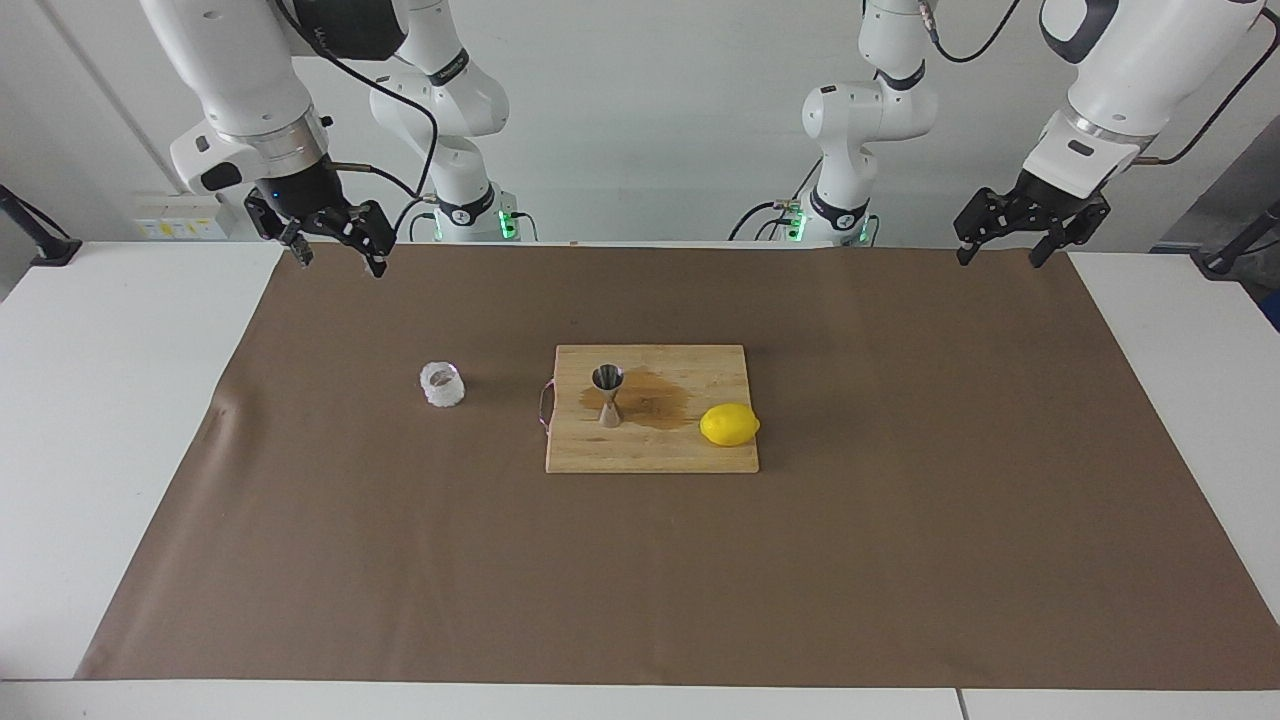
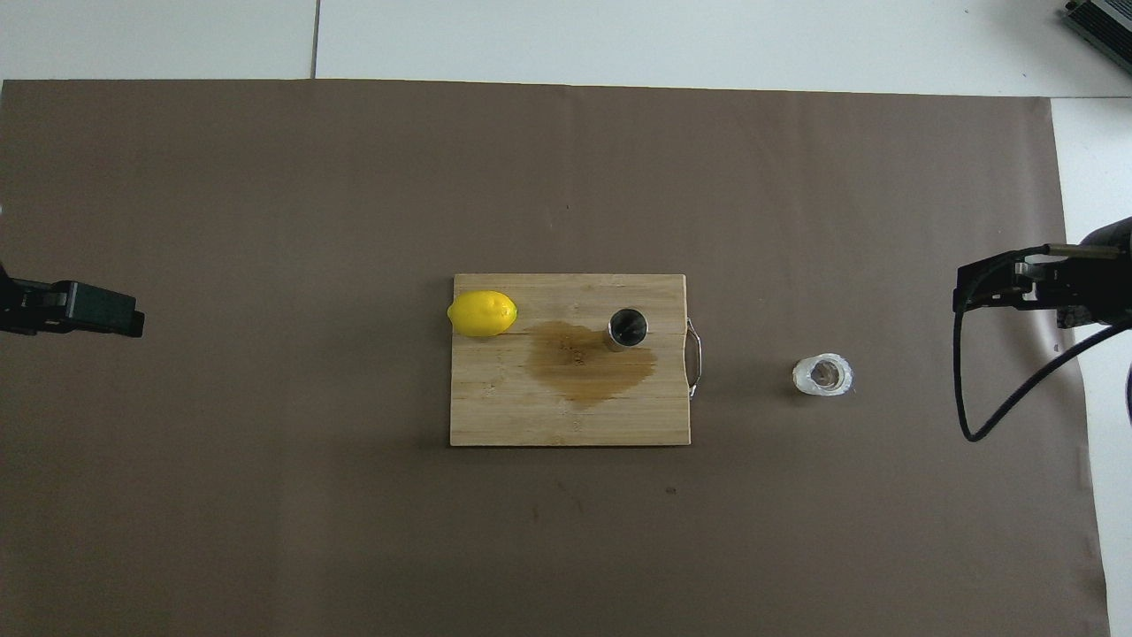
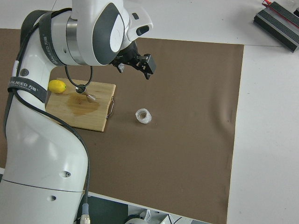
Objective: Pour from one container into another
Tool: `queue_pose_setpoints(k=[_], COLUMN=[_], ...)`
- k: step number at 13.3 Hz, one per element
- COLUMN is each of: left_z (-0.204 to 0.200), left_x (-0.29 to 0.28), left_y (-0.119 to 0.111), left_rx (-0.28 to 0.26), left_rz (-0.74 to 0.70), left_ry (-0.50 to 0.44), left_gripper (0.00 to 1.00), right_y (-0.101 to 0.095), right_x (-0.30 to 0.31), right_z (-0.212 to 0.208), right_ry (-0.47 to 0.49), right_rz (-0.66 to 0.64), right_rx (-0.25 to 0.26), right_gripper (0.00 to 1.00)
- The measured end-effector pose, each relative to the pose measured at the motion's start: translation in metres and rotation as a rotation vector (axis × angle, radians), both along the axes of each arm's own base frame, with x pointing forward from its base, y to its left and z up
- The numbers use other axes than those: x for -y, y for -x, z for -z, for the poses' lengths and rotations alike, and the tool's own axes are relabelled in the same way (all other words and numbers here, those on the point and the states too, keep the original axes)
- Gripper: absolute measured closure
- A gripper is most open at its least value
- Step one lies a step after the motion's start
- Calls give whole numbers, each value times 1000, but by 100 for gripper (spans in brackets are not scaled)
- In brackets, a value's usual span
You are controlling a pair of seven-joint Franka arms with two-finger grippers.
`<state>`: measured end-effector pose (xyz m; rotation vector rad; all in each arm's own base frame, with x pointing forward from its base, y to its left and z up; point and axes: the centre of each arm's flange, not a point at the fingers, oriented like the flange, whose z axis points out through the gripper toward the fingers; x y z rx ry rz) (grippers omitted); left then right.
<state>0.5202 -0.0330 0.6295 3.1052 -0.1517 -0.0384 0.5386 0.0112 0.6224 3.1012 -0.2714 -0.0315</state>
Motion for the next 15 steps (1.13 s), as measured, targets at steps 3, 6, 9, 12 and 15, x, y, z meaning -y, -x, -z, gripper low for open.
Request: queue_pose_setpoints(k=[3,6,9,12,15], left_z=[0,0,0,0,0], left_x=[0,0,0,-1,-3], left_y=[0,0,0,0,0], left_rx=[0,0,0,-1,-1], left_rz=[14,15,14,13,10], left_ry=[0,0,0,0,1], left_gripper=[0,0,0,0,0], right_y=[0,0,0,0,0], right_x=[0,0,0,0,0], right_z=[0,0,0,0,0], right_ry=[0,0,0,0,0], right_rz=[0,0,0,0,0], right_rx=[0,0,0,0,0], right_gripper=[0,0,0,0,0])
